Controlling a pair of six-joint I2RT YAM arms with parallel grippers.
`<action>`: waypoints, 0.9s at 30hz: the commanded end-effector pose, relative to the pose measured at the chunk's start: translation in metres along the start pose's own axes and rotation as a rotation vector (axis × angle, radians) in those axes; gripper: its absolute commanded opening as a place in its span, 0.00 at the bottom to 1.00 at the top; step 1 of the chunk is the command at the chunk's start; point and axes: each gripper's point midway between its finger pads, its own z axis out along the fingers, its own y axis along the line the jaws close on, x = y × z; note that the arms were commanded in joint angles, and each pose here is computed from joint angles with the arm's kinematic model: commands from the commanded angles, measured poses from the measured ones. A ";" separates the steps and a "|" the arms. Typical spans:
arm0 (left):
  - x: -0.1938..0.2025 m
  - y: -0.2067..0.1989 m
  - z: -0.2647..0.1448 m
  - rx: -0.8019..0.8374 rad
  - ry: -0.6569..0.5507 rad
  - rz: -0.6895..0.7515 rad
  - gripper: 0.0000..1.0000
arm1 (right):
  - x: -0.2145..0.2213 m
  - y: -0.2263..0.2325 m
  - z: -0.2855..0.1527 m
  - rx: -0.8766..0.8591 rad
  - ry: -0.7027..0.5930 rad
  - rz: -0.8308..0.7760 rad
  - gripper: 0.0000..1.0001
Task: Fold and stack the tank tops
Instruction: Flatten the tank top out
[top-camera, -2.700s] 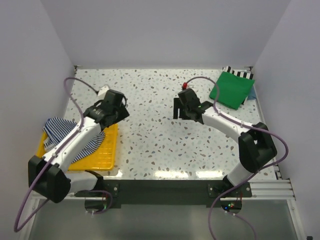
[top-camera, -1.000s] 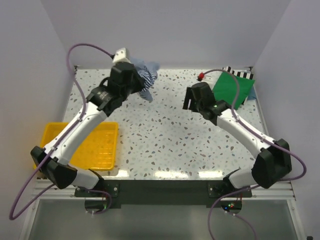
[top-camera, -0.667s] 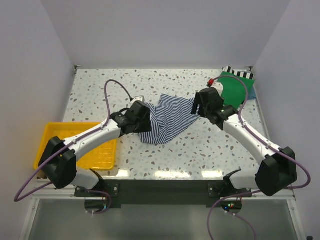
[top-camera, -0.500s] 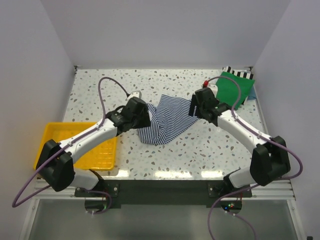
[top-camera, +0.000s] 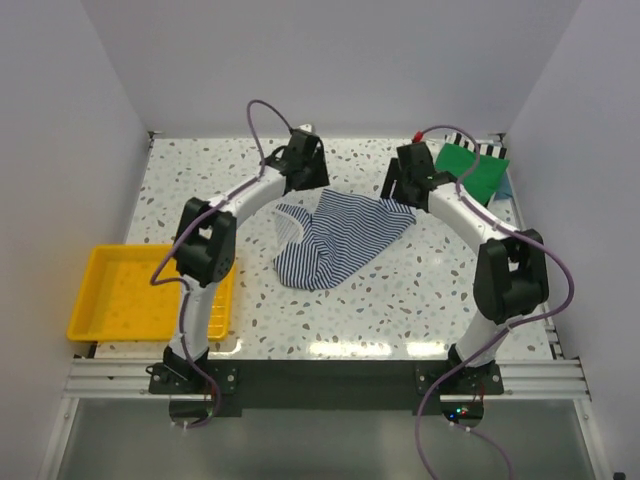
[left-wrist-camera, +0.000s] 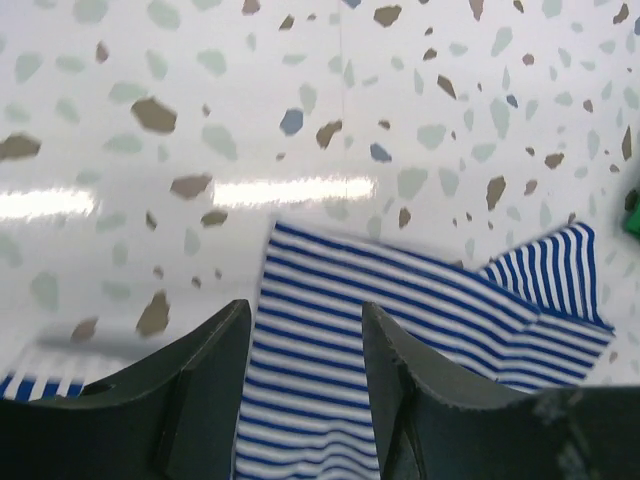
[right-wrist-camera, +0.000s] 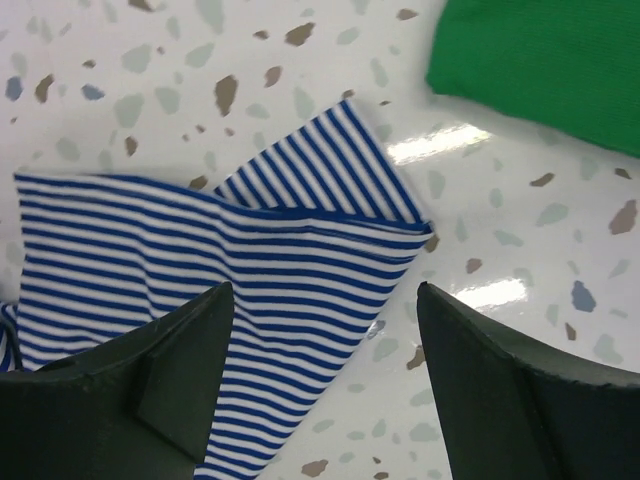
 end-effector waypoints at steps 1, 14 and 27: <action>-0.011 -0.009 0.028 0.019 0.024 0.104 0.53 | -0.019 -0.012 -0.001 -0.017 -0.025 0.058 0.77; 0.022 0.003 0.084 0.040 0.080 0.204 0.54 | -0.021 -0.031 0.020 -0.003 -0.024 0.067 0.77; 0.056 0.021 0.103 -0.032 0.124 0.231 0.40 | -0.033 -0.023 0.106 0.001 0.061 -0.093 0.73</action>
